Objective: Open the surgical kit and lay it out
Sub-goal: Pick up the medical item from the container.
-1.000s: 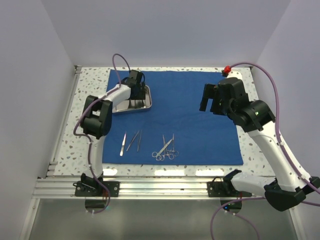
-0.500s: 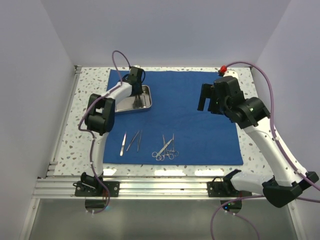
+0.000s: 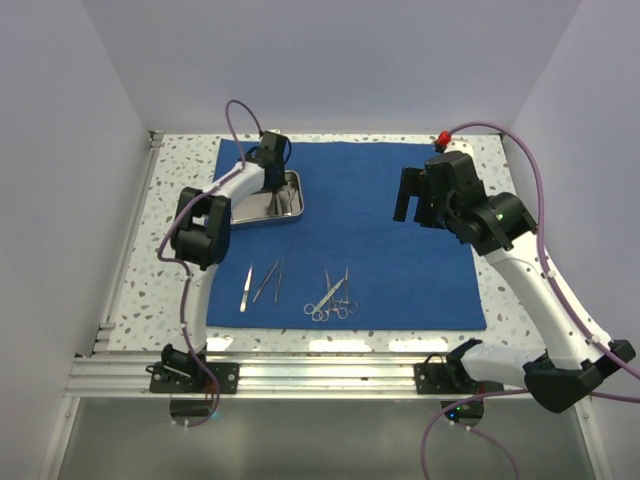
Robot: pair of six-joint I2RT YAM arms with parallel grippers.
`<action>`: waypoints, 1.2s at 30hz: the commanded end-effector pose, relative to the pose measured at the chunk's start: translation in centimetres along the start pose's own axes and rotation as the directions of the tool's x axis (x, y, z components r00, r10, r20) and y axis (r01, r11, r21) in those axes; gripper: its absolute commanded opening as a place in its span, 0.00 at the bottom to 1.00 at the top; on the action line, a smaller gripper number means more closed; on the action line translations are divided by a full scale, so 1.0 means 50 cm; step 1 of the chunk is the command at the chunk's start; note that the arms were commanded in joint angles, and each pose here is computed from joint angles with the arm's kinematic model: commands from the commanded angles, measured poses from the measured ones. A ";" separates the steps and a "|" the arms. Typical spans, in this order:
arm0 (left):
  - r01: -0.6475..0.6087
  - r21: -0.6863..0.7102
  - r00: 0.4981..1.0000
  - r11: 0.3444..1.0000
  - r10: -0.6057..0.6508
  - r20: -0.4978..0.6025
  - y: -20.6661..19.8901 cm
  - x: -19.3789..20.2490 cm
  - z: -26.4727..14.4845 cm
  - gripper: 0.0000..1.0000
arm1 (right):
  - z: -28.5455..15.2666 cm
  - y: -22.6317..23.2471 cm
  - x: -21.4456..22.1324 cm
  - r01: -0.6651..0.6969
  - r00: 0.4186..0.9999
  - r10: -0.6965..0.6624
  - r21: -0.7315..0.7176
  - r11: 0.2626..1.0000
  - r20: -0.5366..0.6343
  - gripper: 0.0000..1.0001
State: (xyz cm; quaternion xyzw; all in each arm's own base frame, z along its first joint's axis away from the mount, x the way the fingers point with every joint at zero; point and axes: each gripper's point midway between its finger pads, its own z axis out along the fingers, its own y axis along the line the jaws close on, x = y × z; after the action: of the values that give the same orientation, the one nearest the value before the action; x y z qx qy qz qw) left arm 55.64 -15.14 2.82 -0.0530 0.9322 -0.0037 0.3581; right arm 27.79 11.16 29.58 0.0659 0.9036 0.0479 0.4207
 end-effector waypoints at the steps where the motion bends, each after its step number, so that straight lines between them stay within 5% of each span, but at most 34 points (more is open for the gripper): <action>1: -0.012 -0.028 0.999 1.000 0.011 -0.033 0.022 -0.013 -0.023 0.00 | -0.004 0.005 -0.003 -0.010 1.000 0.010 -0.021 1.000 0.006 0.98; 4: -0.012 -0.031 1.000 0.999 0.013 0.010 0.025 -0.061 -0.055 0.00 | -0.004 0.004 -0.002 -0.017 1.000 0.017 -0.020 1.000 0.008 0.98; 7: -0.015 -0.024 0.998 1.000 0.016 0.052 0.028 -0.101 -0.082 0.30 | -0.006 0.003 0.000 -0.023 1.000 0.024 -0.022 0.999 0.008 0.98; 19: -0.035 -0.037 0.999 0.999 0.035 -0.015 0.049 -0.052 -0.040 0.18 | -0.007 0.005 0.001 -0.046 0.999 0.047 -0.026 0.999 0.011 0.98; 36: -0.045 0.014 0.996 0.999 0.046 -0.073 0.035 0.015 0.008 0.26 | -0.007 0.000 0.010 -0.067 0.998 0.067 -0.017 0.998 0.002 0.98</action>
State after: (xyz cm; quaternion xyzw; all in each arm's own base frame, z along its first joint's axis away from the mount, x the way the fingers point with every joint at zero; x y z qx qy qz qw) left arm 55.07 -13.76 3.22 -0.0393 0.9440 -0.0024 0.3275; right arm 27.38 11.48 28.81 0.0812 0.9062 0.0615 0.4104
